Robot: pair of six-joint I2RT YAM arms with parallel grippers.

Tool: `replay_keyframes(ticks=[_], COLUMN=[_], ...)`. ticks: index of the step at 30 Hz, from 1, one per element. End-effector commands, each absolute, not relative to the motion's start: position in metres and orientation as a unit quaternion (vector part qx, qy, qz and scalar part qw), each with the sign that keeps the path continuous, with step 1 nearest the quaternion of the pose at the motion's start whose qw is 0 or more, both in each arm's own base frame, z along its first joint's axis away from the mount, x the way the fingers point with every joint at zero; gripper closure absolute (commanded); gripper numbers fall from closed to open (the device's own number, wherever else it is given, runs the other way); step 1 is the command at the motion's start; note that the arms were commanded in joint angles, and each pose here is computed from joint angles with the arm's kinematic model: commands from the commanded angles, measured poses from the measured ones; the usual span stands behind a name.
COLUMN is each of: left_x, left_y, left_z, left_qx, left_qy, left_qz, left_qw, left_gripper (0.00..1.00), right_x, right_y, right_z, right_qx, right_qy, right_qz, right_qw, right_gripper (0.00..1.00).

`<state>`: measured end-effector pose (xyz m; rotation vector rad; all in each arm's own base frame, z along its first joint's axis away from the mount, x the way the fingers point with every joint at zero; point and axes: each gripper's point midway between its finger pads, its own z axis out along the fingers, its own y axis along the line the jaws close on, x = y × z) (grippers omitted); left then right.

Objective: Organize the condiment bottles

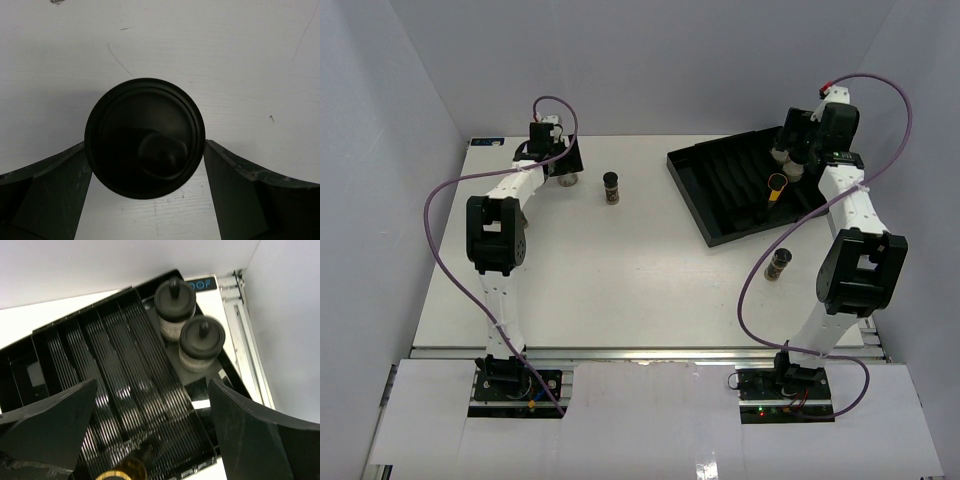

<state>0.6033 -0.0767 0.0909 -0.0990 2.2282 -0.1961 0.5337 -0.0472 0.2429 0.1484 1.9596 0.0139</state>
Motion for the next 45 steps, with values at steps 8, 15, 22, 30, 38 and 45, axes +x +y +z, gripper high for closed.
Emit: replay_keyframes(ticks=[8,15,22,30,38,45], left_x=[0.63,0.631,0.618,0.552,0.443,0.382], left_y=[-0.084,-0.09,-0.093,-0.08,-0.116,-0.185], left_z=[0.123,0.117,0.122,0.152,0.157,0.16], left_qx=[0.001,0.006,-0.005,-0.062,-0.039,0.016], left_qy=[0.858,0.86,0.867,0.886,0.9,0.894], left_qz=[-0.05,-0.047,-0.049,-0.006,-0.032,-0.085], left_qw=[0.511,0.508,0.495,0.46,0.432,0.441], left_gripper=[0.04,0.14,0.7,0.98,1.0,1.0], right_x=[0.544,0.543,0.541,0.525,0.488,0.445], right_y=[-0.056,-0.056,-0.049,-0.011,0.027,0.045], right_z=[0.251,0.242,0.254,0.277,0.301,0.332], right_qx=[0.068,0.069,0.06,0.026,-0.018,-0.036], right_qy=[0.798,0.802,0.801,0.811,0.816,0.798], right_qz=[-0.016,-0.018,-0.001,0.064,0.103,0.125], right_qw=[0.599,0.594,0.596,0.581,0.568,0.589], right_gripper=[0.02,0.02,0.01,0.01,0.01,0.01])
